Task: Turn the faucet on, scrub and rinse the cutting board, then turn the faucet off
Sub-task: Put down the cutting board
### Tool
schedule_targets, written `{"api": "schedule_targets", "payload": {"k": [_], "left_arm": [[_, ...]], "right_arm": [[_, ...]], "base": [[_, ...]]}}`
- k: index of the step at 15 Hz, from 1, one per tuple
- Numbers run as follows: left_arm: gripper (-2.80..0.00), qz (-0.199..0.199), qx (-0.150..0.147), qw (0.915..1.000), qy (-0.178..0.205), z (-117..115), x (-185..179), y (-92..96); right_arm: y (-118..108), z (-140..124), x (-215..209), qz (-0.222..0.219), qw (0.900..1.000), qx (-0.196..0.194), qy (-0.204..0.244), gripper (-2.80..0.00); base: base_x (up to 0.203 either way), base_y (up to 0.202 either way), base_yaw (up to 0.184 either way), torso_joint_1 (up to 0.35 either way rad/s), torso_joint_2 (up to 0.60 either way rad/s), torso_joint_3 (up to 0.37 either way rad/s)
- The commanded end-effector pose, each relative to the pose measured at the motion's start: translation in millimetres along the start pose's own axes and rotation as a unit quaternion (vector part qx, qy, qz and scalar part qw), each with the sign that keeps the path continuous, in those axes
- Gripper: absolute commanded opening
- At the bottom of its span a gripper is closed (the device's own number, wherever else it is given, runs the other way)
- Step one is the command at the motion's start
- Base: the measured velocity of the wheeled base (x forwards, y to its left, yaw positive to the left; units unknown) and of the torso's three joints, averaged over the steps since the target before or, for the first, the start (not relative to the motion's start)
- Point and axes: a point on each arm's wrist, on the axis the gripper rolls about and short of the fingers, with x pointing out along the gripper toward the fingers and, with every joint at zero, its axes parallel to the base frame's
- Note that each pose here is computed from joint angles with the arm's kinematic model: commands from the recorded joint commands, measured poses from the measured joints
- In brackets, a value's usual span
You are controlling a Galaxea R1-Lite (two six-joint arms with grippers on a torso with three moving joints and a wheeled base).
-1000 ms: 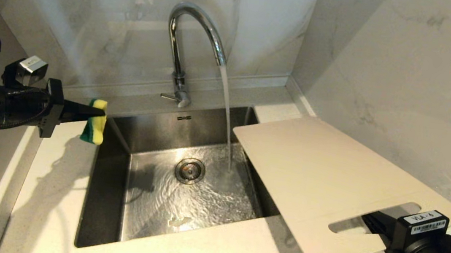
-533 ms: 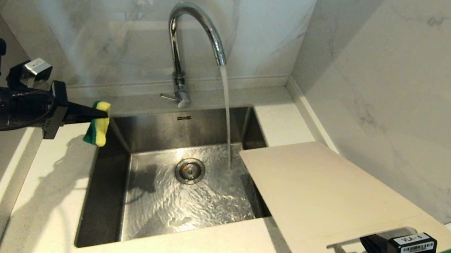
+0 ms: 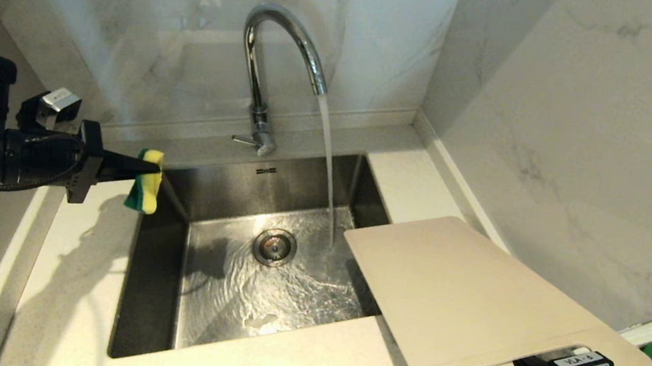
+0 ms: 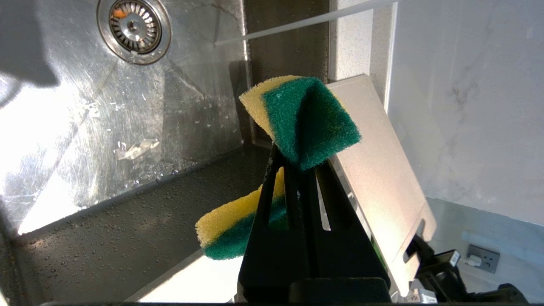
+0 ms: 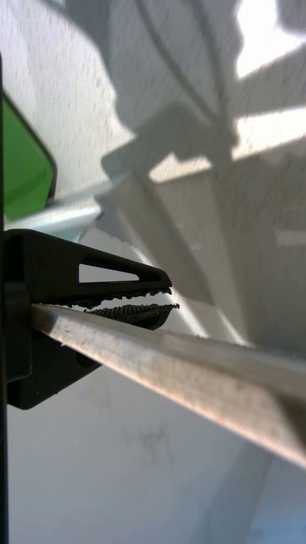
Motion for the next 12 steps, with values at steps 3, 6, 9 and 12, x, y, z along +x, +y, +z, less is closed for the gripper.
{"api": "schedule_targets", "payload": {"k": [3,6,9,12], "left_arm": [[-2.80,-0.005,-0.001,0.9999,0.011,-3,7,-0.8],[-2.80,-0.005,0.000,0.9999,0.009,0,9,-0.7],[-2.80,-0.011,0.005,0.9999,0.005,3,9,-4.4],[-2.80,-0.016,0.008,0.9998,0.001,7,9,-7.7]], "right_arm": [[23,2,4,0.075,0.997,0.025,-0.002,-2.80],[32,7,11,0.127,0.990,0.038,-0.041,-2.80],[38,13,21,0.164,0.982,0.038,-0.081,-2.80],[42,20,35,0.205,0.971,0.036,-0.120,-2.80]], "base": [[0.000,0.000,0.000,0.000,0.00,0.000],[0.000,0.000,0.000,0.000,0.00,0.000],[0.000,0.000,0.000,0.000,0.00,0.000],[0.000,0.000,0.000,0.000,0.00,0.000]]}}
